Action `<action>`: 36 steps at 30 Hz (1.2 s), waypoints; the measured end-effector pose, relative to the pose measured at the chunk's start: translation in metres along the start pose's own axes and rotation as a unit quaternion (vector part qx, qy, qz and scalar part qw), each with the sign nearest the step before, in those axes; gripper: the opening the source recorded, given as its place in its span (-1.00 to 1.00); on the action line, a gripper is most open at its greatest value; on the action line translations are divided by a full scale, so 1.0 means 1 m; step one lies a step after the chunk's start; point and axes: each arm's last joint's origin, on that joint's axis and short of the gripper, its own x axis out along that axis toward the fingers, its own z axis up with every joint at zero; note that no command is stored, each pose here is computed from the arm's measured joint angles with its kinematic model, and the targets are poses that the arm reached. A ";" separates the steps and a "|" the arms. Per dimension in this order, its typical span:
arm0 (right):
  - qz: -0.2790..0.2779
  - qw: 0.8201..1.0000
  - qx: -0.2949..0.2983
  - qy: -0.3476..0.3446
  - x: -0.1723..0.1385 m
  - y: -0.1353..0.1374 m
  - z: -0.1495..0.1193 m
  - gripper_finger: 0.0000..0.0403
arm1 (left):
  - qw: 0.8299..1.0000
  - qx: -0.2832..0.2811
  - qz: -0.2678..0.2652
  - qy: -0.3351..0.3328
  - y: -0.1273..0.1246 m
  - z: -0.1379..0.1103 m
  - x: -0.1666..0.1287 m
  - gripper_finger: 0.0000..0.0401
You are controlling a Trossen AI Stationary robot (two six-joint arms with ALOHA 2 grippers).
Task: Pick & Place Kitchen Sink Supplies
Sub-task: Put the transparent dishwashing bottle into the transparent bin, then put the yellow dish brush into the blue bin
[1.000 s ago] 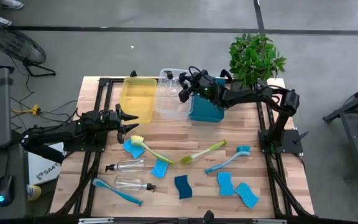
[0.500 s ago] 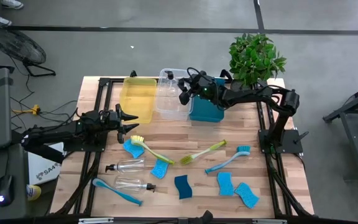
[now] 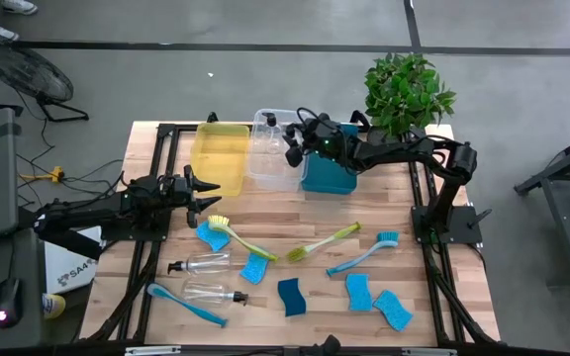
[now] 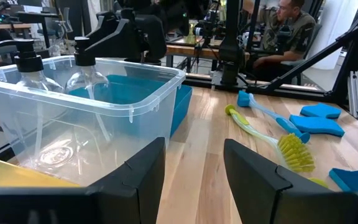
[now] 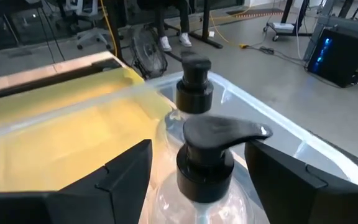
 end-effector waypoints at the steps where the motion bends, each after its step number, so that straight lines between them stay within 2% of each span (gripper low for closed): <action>1: 0.000 1.000 -0.001 0.005 0.000 0.000 -0.001 0.25 | 1.000 0.000 0.000 0.000 0.000 0.000 0.000 -0.20; 11: -0.012 0.999 -0.024 0.043 -0.002 -0.001 -0.006 0.25 | 1.000 0.000 0.000 0.000 0.000 0.000 0.000 -0.20; 16: -0.024 0.999 -0.033 0.031 -0.015 -0.003 0.010 0.25 | 1.000 0.000 0.000 0.000 0.000 0.000 0.000 -0.20; 22: -0.034 0.995 -0.050 0.074 -0.038 -0.008 0.022 0.25 | 1.000 0.000 0.000 0.000 0.000 0.000 0.000 -0.20; 27: 0.004 0.993 -0.047 0.108 -0.059 -0.006 0.030 0.25 | 1.000 0.000 0.000 0.000 0.000 0.000 0.000 -0.20; 36: 0.105 0.985 -0.068 0.116 -0.094 0.019 0.043 0.25 | 1.000 0.000 0.000 0.000 0.000 0.000 0.000 -0.20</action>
